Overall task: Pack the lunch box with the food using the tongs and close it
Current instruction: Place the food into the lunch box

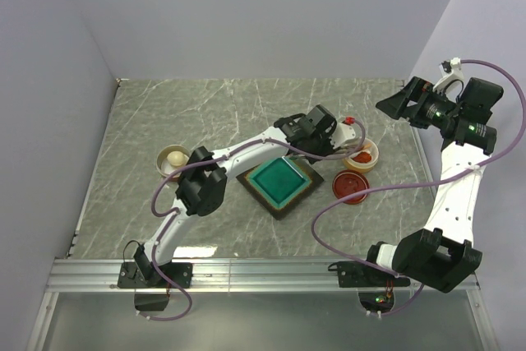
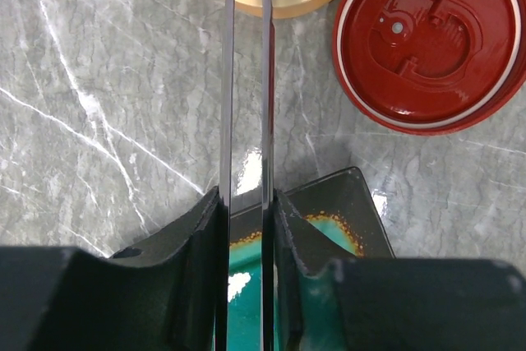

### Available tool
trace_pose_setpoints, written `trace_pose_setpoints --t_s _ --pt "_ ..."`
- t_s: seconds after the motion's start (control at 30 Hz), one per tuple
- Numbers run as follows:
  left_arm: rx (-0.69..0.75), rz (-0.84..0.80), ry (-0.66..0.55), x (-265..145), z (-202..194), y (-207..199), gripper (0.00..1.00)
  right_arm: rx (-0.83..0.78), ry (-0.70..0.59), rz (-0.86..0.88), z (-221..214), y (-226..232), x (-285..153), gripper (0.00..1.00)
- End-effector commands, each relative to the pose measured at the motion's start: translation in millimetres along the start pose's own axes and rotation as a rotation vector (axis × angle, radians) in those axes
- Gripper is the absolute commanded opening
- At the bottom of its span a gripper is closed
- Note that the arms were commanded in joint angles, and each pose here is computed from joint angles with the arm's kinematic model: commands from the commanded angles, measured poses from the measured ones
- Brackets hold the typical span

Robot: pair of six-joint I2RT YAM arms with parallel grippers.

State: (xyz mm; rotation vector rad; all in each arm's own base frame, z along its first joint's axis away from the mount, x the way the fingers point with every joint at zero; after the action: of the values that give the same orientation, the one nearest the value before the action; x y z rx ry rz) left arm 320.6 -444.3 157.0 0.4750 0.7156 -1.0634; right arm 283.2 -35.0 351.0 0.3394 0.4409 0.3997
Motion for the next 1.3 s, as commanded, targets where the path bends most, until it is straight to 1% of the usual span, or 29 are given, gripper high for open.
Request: trace_pose_setpoints --t_s 0.0,0.1,0.2,0.3,0.4,0.57,0.77,0.93,1.13,1.27 --pt "0.015 0.018 -0.076 -8.5 24.8 -2.0 0.32 -0.036 -0.044 0.015 9.1 5.2 -5.8 1.0" --pt "0.015 0.013 -0.075 -10.0 25.8 -2.5 0.36 -0.038 -0.045 0.016 9.7 5.8 -6.2 1.0" --pt "0.018 0.005 -0.09 -15.5 32.4 -5.6 0.45 -0.036 -0.045 0.023 10.5 6.5 -6.1 1.0" --pt "0.025 0.002 -0.099 -18.7 36.2 -8.1 0.5 -0.031 -0.042 0.024 10.2 5.5 -5.1 1.0" --pt "0.026 0.003 -0.107 -22.5 38.6 -8.9 0.51 -0.035 -0.043 0.024 10.9 6.5 -5.6 1.0" --pt "0.018 -0.001 -0.141 -36.8 48.3 -9.8 0.48 -0.043 -0.045 0.028 13.3 8.0 -6.7 1.0" --pt "-0.008 -0.036 -0.206 -72.0 63.7 -17.0 0.48 -0.052 -0.05 0.042 19.7 13.7 -10.9 1.0" --pt "-0.018 -0.044 -0.229 -94.2 64.5 -20.3 0.48 -0.067 -0.062 0.081 26.0 23.0 -15.5 1.0" --pt "-0.08 -0.046 -0.257 -131.2 57.4 -7.2 0.47 -0.076 -0.074 0.099 32.3 29.4 -18.3 1.0" --pt "-0.163 -0.012 -0.284 -169.1 43.6 21.8 0.47 -0.093 -0.065 0.104 31.5 32.3 -16.8 1.0"
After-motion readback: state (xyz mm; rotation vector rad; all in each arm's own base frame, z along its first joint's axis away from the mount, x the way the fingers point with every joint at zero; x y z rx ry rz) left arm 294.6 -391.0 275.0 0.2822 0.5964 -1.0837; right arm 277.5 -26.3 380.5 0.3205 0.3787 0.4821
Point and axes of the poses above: each gripper's point midway between its finger pads, its own x axis out along the fingers, its own y axis along the line the jaws close on, z = x × y, the point moved 6 cm from there along -x, back along the fingers, and after that the axes turned 10 degrees about -x, right-handed, at the moved point
